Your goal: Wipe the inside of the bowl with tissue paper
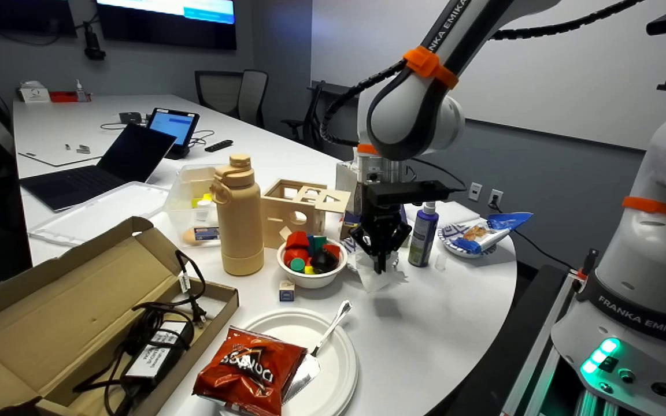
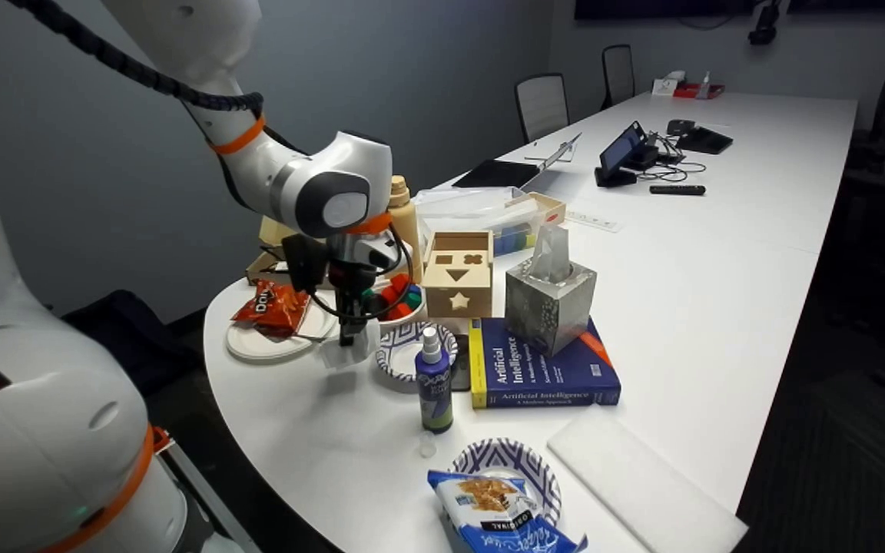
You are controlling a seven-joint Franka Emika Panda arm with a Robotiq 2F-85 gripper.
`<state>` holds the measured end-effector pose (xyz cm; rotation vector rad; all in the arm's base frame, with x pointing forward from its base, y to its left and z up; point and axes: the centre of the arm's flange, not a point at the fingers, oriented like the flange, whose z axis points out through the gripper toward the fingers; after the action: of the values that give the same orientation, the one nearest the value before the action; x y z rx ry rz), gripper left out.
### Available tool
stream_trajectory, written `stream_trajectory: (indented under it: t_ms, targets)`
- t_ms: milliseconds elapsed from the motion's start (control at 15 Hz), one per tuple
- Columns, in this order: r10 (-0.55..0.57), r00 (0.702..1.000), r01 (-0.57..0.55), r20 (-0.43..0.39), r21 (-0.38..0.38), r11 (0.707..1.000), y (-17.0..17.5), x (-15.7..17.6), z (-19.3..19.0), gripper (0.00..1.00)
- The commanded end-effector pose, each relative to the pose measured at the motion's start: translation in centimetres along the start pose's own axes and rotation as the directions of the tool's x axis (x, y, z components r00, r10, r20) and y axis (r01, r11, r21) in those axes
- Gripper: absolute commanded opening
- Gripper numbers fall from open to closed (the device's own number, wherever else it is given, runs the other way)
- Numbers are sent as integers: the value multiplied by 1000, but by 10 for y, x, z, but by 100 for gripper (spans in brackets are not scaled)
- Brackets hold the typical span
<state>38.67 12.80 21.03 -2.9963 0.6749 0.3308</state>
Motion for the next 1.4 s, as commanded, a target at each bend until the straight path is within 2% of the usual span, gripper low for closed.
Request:
stream_trajectory:
  t_ms: [0,267,533,933,1133,1333]
  targets:
    - [68,994,-71,-84,-27,997,4,20,-7,1]
    - [112,983,-118,-145,-31,993,10,49,-6,1]
    - [149,975,-154,-163,-21,988,10,76,1,1]
    - [164,964,-179,-207,-53,982,12,113,22,1]
    - [165,964,-179,-208,-51,983,12,124,31,1]
    - [154,969,-158,-192,-7,987,6,123,31,1]
